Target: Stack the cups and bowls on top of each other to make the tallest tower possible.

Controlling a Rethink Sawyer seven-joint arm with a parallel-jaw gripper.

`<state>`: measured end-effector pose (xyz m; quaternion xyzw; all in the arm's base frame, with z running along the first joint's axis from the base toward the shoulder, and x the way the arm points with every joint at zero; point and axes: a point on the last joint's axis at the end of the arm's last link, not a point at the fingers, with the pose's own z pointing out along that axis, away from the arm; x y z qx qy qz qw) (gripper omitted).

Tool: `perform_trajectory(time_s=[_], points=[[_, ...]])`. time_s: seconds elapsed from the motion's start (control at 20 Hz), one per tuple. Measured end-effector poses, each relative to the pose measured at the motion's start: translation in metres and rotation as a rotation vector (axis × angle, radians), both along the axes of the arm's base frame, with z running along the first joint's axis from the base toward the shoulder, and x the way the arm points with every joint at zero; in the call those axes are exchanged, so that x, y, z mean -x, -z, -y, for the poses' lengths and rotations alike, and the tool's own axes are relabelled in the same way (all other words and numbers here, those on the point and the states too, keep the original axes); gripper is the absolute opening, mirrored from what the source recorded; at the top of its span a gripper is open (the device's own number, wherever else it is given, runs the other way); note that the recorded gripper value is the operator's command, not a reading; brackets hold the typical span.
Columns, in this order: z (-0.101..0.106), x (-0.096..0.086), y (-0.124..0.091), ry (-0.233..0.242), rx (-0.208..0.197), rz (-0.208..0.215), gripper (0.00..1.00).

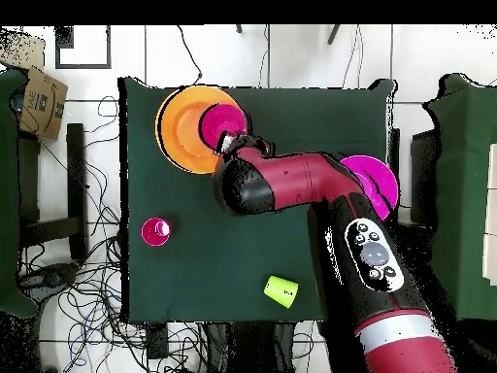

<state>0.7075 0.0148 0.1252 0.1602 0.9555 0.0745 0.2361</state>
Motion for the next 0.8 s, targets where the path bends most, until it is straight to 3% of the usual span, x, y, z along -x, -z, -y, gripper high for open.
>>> perform_trajectory(time_s=[0.45,0.8], points=[[0.0040,0.0027,0.0007,0.005,-0.009,-0.005,0.00],[-0.0054,0.0083,0.0010,-0.010,-0.010,-0.013,0.00]])
